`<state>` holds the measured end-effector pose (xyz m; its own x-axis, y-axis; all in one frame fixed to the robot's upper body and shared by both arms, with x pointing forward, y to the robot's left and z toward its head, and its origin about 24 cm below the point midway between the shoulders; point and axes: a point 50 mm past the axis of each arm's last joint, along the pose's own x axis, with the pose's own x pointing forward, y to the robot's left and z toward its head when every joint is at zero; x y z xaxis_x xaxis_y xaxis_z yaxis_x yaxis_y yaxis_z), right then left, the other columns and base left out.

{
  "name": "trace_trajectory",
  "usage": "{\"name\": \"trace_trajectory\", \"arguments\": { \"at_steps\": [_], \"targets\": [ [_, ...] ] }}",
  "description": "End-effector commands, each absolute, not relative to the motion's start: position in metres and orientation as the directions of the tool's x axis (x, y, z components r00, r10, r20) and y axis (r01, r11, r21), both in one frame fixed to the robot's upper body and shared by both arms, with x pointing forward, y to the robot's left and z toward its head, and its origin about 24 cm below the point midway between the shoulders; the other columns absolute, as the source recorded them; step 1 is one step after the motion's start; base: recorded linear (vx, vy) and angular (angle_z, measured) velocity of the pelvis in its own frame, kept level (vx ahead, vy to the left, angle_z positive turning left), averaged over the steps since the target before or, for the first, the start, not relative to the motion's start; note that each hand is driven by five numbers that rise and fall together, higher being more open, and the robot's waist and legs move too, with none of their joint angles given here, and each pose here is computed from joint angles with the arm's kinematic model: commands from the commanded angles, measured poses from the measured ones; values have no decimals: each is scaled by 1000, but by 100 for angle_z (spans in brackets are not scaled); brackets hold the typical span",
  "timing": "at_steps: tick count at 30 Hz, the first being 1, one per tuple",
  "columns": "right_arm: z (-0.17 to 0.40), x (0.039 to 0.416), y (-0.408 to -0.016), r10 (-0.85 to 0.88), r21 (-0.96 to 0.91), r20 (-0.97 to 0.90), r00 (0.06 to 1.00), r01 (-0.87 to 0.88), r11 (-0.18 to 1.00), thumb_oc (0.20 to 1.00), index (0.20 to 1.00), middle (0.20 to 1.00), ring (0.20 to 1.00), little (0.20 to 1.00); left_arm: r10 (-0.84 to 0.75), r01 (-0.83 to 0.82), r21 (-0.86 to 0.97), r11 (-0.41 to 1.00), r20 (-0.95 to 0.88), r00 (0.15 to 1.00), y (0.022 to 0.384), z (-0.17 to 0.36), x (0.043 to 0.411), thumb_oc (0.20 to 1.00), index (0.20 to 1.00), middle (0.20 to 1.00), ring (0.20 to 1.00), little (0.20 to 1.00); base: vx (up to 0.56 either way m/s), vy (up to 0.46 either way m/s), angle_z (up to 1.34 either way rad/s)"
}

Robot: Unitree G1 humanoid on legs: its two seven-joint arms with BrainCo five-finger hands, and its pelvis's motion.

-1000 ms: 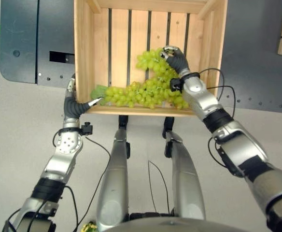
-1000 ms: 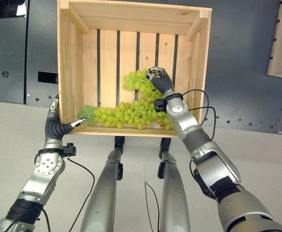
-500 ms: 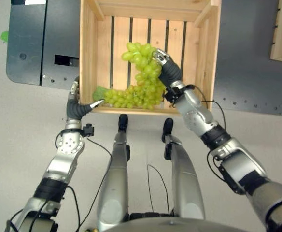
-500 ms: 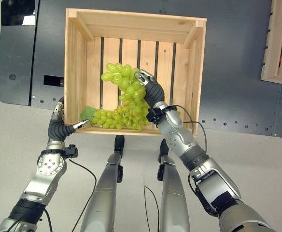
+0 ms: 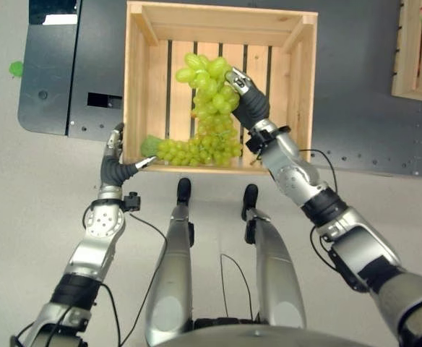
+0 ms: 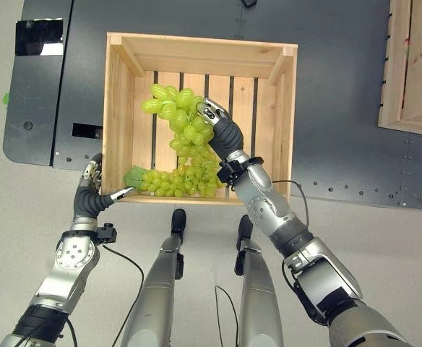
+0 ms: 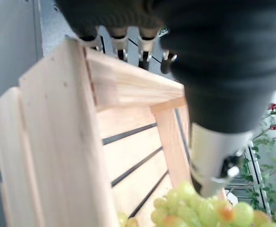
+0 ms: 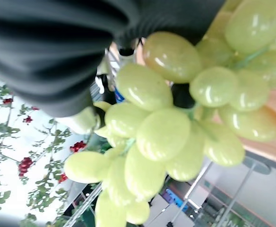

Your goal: Pick up the fruits from the basket on one side to the basket on the other side

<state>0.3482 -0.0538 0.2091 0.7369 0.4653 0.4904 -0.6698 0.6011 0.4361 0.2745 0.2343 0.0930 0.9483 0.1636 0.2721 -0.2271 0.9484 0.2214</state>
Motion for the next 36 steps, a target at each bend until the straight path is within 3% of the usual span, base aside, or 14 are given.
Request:
{"name": "trace_trajectory", "arguments": {
  "at_steps": [1,19,36],
  "targets": [
    [262,330,-54,360,408,718,596,-779,475,200,200,200,200,200,132,-207,185,961,349,928,228,105,267,1000,1000,1000,1000,1000,0,0,0],
    [240,319,-48,366,467,701,612,-782,413,200,200,200,200,200,24,-86,262,961,231,973,224,83,265,1000,1000,1000,1000,1000,2,0,0],
    [213,306,-28,498,470,636,590,-808,356,200,200,200,200,200,-344,251,293,923,332,878,163,125,282,1000,1000,1000,1000,1000,-1,0,1]
  ]
}}
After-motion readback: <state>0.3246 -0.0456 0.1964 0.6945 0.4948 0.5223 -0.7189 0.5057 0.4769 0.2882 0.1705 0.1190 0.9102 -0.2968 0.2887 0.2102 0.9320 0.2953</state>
